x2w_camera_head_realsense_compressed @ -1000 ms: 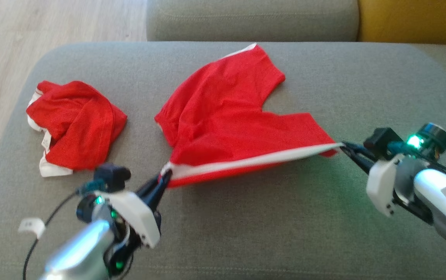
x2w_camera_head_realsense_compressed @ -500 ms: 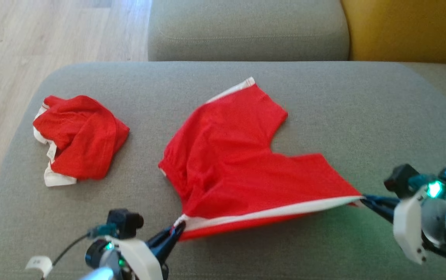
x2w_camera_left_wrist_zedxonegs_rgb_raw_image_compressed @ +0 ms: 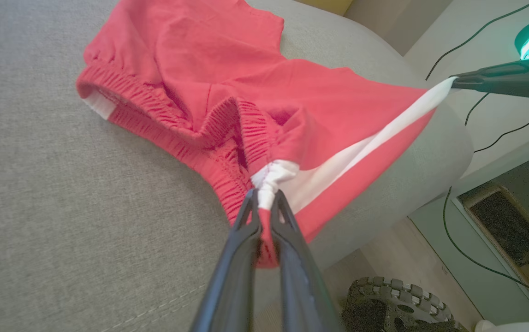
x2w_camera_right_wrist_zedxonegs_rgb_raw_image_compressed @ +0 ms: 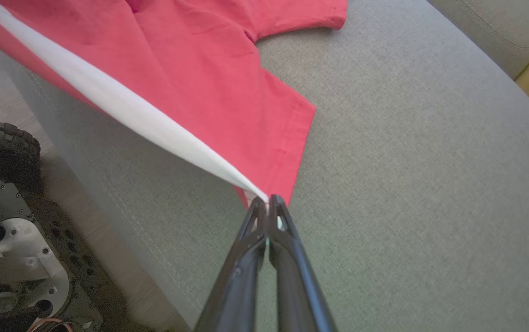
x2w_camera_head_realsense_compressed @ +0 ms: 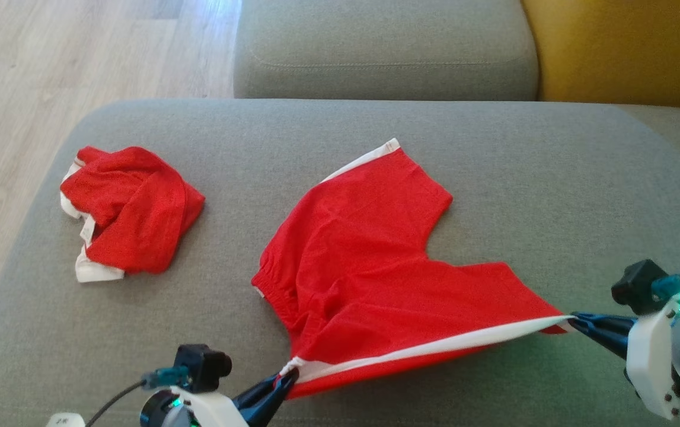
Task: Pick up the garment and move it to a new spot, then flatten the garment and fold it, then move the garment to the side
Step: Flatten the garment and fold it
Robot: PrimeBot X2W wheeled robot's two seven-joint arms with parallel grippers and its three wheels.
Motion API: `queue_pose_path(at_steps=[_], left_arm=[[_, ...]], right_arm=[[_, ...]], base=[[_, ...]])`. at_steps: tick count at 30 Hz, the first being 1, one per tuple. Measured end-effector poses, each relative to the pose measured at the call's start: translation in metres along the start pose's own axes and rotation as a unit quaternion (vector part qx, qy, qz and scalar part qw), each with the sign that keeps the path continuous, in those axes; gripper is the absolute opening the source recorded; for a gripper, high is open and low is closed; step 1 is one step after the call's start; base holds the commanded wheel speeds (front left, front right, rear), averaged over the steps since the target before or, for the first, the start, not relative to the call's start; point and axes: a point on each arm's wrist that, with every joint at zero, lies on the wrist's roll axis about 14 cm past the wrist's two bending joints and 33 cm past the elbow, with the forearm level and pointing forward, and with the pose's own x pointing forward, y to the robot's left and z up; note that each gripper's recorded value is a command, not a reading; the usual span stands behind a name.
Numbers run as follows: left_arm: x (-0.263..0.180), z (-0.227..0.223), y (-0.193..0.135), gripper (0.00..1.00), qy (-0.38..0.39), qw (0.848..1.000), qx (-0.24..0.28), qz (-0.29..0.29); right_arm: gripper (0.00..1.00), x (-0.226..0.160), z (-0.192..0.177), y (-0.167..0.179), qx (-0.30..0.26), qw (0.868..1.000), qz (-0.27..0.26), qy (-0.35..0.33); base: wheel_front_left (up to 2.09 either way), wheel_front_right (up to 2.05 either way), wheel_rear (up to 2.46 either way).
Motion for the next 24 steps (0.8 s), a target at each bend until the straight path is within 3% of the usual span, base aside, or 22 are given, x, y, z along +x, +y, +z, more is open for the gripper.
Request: queue_pose_path(at_steps=[5,12,24], left_arm=[[-0.001,0.011,0.007,0.0,-0.017,1.0,-0.004,0.012],[0.007,0.053,0.029,0.0,-0.061,0.998,0.005,0.034],[0.033,0.084,0.072,0.0,-0.088,0.994,-0.012,0.065]], right_arm=[[0.0,0.007,0.022,-0.007,-0.007,1.0,0.0,-0.024],[0.0,0.025,0.092,-0.042,-0.036,0.996,-0.018,-0.084],[0.0,0.092,0.177,-0.088,-0.088,0.988,-0.025,-0.126]], base=[[0.0,0.0,0.0],[0.0,0.0,0.0],[0.0,0.0,0.0]])
